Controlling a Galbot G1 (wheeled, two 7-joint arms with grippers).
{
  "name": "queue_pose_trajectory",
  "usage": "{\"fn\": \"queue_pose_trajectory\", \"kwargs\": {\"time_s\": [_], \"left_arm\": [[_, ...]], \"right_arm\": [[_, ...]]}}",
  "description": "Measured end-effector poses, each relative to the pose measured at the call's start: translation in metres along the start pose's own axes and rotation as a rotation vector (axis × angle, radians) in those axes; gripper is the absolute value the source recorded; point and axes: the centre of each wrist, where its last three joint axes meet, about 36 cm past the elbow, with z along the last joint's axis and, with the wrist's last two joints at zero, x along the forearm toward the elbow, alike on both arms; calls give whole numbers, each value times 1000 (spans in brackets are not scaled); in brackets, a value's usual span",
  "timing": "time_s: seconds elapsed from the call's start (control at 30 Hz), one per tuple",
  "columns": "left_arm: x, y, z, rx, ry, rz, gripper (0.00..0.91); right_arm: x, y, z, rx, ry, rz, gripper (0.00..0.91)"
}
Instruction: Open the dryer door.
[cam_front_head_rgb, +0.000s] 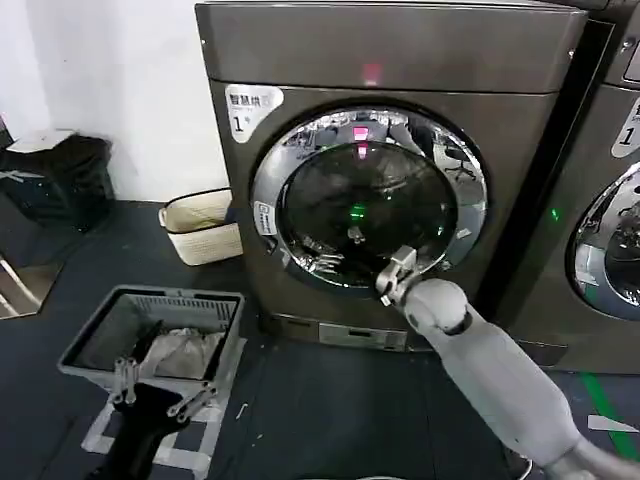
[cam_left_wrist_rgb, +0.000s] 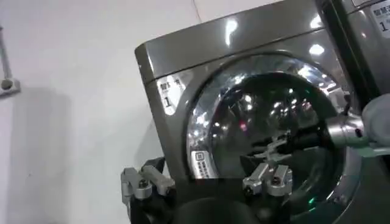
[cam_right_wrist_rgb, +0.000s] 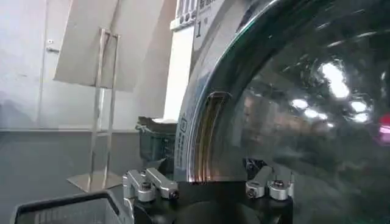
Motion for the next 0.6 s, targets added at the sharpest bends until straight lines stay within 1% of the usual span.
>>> {"fn": "queue_pose_trajectory", "kwargs": {"time_s": [0.6], "left_arm": [[0, 0, -1, 0, -4, -3, 907]], "right_arm": [[-50, 2, -2, 3, 5, -10, 907]]}}
